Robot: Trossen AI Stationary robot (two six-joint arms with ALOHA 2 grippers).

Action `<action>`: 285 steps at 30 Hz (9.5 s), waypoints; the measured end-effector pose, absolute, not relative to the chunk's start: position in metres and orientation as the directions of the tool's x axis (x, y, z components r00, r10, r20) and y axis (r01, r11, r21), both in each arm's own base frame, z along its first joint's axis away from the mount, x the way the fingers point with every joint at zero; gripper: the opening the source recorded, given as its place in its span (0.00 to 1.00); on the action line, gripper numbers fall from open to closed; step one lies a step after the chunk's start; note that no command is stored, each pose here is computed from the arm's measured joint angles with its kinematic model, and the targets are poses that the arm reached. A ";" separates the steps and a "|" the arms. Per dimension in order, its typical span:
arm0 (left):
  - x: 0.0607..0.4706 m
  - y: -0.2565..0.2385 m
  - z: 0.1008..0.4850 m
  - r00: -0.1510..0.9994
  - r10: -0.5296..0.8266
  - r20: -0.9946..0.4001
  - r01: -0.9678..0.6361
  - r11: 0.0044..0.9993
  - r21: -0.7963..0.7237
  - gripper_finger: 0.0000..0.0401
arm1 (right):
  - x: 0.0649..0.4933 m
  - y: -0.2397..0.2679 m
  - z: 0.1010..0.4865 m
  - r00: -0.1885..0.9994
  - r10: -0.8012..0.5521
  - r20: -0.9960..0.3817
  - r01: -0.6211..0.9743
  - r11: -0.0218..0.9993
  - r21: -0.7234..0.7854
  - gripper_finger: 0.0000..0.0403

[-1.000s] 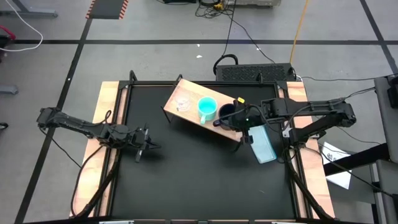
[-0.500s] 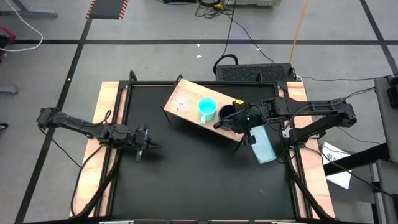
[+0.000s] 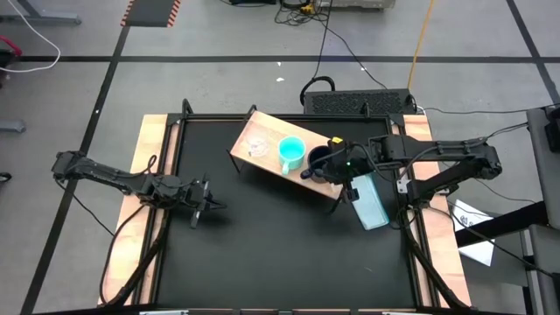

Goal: Stack small to large cups/mugs on shelf
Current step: Put the dark blue mug on the shelf, then return to Home Position

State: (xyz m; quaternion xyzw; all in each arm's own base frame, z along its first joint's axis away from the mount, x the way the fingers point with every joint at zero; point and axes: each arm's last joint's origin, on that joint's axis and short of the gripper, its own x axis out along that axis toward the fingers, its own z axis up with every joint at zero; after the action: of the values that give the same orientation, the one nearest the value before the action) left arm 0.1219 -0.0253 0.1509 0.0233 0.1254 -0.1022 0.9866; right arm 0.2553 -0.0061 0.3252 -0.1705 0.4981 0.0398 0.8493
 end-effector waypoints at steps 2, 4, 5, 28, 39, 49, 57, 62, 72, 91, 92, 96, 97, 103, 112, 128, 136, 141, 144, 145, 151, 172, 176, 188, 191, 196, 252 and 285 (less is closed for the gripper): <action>0.122 -0.025 0.151 0.948 -0.195 -0.252 0.207 0.978 0.020 0.02 | 0.256 -0.006 0.325 0.502 -0.103 -0.859 -0.236 0.939 -0.251 0.03; 0.122 -0.025 0.151 0.948 -0.196 -0.252 0.208 0.978 0.020 0.02 | 0.256 -0.006 0.325 0.502 -0.105 -0.859 -0.235 0.939 -0.252 0.03; 0.122 -0.025 0.151 0.948 -0.196 -0.252 0.208 0.978 0.021 0.02 | 0.256 -0.006 0.325 0.502 -0.105 -0.859 -0.230 0.941 -0.250 0.03; 0.122 -0.025 0.151 0.947 -0.200 -0.252 0.211 0.977 0.016 0.02 | 0.256 -0.006 0.324 0.501 -0.108 -0.859 -0.210 0.947 -0.242 0.15; 0.122 -0.025 0.151 0.946 -0.202 -0.253 0.212 0.977 0.015 0.02 | 0.259 -0.007 0.329 0.560 -0.111 -0.821 -0.176 0.952 -0.249 0.15; 0.122 -0.025 0.150 0.945 -0.201 -0.259 0.212 0.977 0.016 0.02 | 0.247 -0.008 0.347 0.637 -0.116 -0.762 -0.079 0.974 -0.214 0.15; 0.124 -0.026 0.148 0.941 -0.200 -0.274 0.212 0.977 0.014 0.02 | 0.240 -0.008 0.348 0.620 -0.115 -0.776 -0.053 0.981 -0.188 0.15; 0.126 -0.026 0.148 0.941 -0.200 -0.271 0.213 0.977 0.018 0.02 | 0.244 -0.008 0.347 0.628 -0.115 -0.770 -0.047 0.982 -0.185 0.15; 0.128 -0.027 0.147 0.940 -0.201 -0.276 0.213 0.977 0.015 0.02 | 0.245 -0.008 0.349 0.640 -0.116 -0.759 -0.018 0.986 -0.165 0.15; 0.129 -0.027 0.145 0.936 -0.201 -0.290 0.213 0.977 0.011 0.02 | 0.242 -0.008 0.348 0.625 -0.115 -0.772 -0.033 0.984 -0.173 0.15; 0.130 -0.027 0.145 0.936 -0.201 -0.289 0.213 0.977 0.011 0.02 | 0.242 -0.008 0.348 0.625 -0.115 -0.772 -0.033 0.984 -0.173 0.15; 0.130 -0.027 0.145 0.936 -0.201 -0.289 0.213 0.977 0.011 0.02 | 0.242 -0.008 0.348 0.626 -0.115 -0.772 -0.033 0.984 -0.173 0.15; 0.130 -0.027 0.145 0.936 -0.201 -0.289 0.213 0.977 0.011 0.02 | 0.242 -0.008 0.348 0.626 -0.115 -0.772 -0.033 0.984 -0.173 0.15; 0.130 -0.027 0.145 0.936 -0.201 -0.289 0.213 0.977 0.010 0.02 | 0.242 -0.008 0.348 0.626 -0.115 -0.771 -0.033 0.984 -0.173 0.15; 0.130 -0.027 0.145 0.936 -0.201 -0.289 0.212 0.977 0.009 0.02 | 0.243 -0.008 0.347 0.621 -0.115 -0.775 -0.032 0.985 -0.171 0.15; 0.130 -0.027 0.147 0.942 -0.203 -0.268 0.212 0.977 0.007 0.02 | 0.246 -0.008 0.339 0.575 -0.114 -0.810 -0.052 0.983 -0.175 0.15; 0.130 -0.027 0.147 0.942 -0.203 -0.268 0.213 0.977 0.008 0.02 | 0.250 -0.008 0.337 0.568 -0.115 -0.815 -0.072 0.980 -0.188 0.08; 0.130 -0.027 0.147 0.942 -0.203 -0.268 0.213 0.977 0.011 0.02 | 0.250 -0.008 0.337 0.568 -0.116 -0.815 -0.087 0.976 -0.200 0.03; 0.130 -0.027 0.147 0.942 -0.203 -0.267 0.213 0.977 0.011 0.02 | 0.250 -0.008 0.337 0.567 -0.116 -0.815 -0.088 0.976 -0.200 0.05; 0.130 -0.027 0.147 0.942 -0.203 -0.268 0.214 0.977 0.011 0.02 | 0.250 -0.008 0.337 0.568 -0.116 -0.815 -0.088 0.976 -0.200 0.04; 0.130 -0.027 0.147 0.942 -0.203 -0.267 0.214 0.977 0.011 0.02 | 0.250 -0.008 0.337 0.568 -0.116 -0.815 -0.088 0.976 -0.199 0.03; 0.130 -0.027 0.147 0.942 -0.203 -0.268 0.214 0.977 0.011 0.02 | 0.248 0.001 0.336 0.559 -0.095 -0.823 -0.118 0.974 -0.192 0.03; 0.130 -0.027 0.147 0.942 -0.203 -0.268 0.214 0.977 0.011 0.02 | 0.248 0.003 0.336 0.558 -0.090 -0.825 -0.126 0.973 -0.191 0.03; 0.130 -0.027 0.147 0.942 -0.203 -0.268 0.214 0.977 0.010 0.02 | 0.248 0.004 0.336 0.558 -0.087 -0.825 -0.126 0.974 -0.187 0.03; 0.130 -0.027 0.147 0.942 -0.203 -0.268 0.214 0.977 0.011 0.02 | 0.248 0.004 0.336 0.558 -0.086 -0.825 -0.123 0.975 -0.185 0.03; 0.130 -0.027 0.147 0.942 -0.204 -0.268 0.214 0.977 0.011 0.02 | 0.248 0.004 0.336 0.558 -0.085 -0.826 -0.124 0.975 -0.184 0.03; 0.130 -0.027 0.147 0.942 -0.203 -0.268 0.213 0.977 0.007 0.02 | 0.245 0.004 0.342 0.597 -0.083 -0.798 -0.097 0.980 -0.174 0.11; 0.130 -0.027 0.149 0.945 -0.207 -0.252 0.217 0.976 0.014 0.02 | 0.178 0.002 0.392 0.785 -0.078 -0.615 -0.016 0.989 -0.146 0.11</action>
State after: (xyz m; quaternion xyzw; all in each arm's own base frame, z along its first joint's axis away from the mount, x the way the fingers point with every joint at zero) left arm 0.1305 -0.0273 0.1489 0.0207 0.1257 -0.1074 0.9860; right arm 0.1775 0.0022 0.3922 -0.0719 0.3275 -0.0162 0.9420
